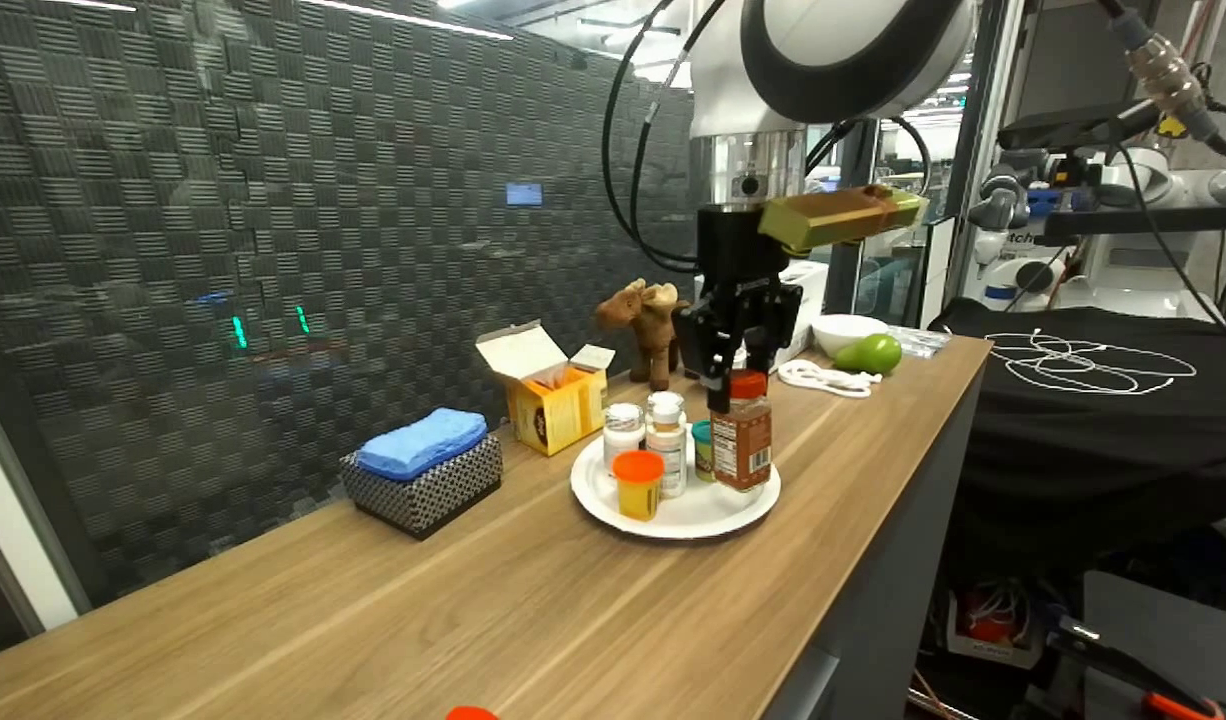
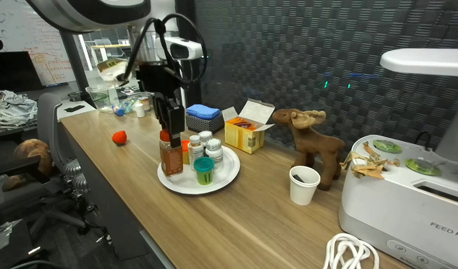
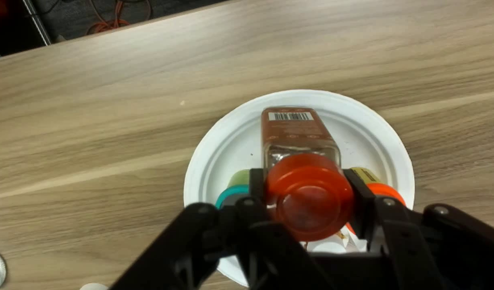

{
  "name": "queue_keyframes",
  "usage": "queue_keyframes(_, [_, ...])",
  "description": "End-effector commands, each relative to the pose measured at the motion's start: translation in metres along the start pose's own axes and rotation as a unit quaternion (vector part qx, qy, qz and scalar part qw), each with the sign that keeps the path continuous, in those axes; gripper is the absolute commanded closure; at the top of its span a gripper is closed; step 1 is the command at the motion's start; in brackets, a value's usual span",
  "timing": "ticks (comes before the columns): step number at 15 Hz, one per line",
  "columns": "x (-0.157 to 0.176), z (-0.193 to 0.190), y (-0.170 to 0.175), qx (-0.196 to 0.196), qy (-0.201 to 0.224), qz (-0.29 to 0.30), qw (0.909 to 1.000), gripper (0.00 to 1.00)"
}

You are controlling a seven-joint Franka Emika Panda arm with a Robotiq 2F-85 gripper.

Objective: Put the containers and strawberry toy on the white plate

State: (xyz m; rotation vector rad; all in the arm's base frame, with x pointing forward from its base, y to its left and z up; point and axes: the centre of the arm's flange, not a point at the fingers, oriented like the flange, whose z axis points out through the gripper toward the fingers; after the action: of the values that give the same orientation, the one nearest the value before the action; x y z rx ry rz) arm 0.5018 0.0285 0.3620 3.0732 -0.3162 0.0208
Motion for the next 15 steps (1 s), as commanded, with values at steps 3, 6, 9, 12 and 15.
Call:
queue_keyframes(3, [0.010,0.013,0.000,0.022,0.015,-0.012,0.9996,0.76])
queue_keyframes(6, [0.015,0.021,0.002,0.027,0.014,-0.013,0.9995,0.76])
queue_keyframes(9, [0.019,0.024,0.005,0.028,0.019,-0.013,0.9994,0.76])
queue_keyframes(12, [0.023,0.026,0.008,0.027,0.028,-0.011,0.9992,0.76])
queue_keyframes(15, [0.027,0.028,0.011,0.023,0.037,-0.010,0.9990,0.76])
